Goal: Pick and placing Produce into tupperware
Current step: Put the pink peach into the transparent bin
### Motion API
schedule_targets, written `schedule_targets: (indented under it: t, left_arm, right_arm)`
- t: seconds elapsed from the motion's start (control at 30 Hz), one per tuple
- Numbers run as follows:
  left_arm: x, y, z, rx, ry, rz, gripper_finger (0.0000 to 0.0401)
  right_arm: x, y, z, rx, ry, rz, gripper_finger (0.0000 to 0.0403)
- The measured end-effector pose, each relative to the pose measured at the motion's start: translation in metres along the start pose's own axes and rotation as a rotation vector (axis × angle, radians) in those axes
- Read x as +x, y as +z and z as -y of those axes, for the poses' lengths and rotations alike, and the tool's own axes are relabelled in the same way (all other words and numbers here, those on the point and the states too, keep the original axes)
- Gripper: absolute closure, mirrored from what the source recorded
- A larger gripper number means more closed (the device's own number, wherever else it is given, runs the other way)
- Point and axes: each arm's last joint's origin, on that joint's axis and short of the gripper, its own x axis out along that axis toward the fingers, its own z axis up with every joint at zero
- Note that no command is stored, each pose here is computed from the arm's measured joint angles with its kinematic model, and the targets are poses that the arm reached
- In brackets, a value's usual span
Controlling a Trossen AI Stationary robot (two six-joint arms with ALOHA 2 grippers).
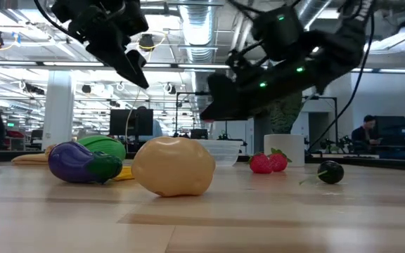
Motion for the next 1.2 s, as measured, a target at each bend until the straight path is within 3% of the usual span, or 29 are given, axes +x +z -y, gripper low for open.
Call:
schedule_targets:
  t: [0.37, 1.2]
  left_arm:
    - [-0.022, 0.001, 0.012, 0.016, 0.023, 0.043, 0.0113]
    - [-0.025, 0.003, 0.021, 0.021, 0.036, 0.057, 0.0113]
  right_arm:
    - [0.037, 0.001, 0.023, 0.079, -0.097, -0.052, 0.0294]
    - [0.047, 0.003, 0.042, 0.122, -0.065, -0.061, 0.0294]
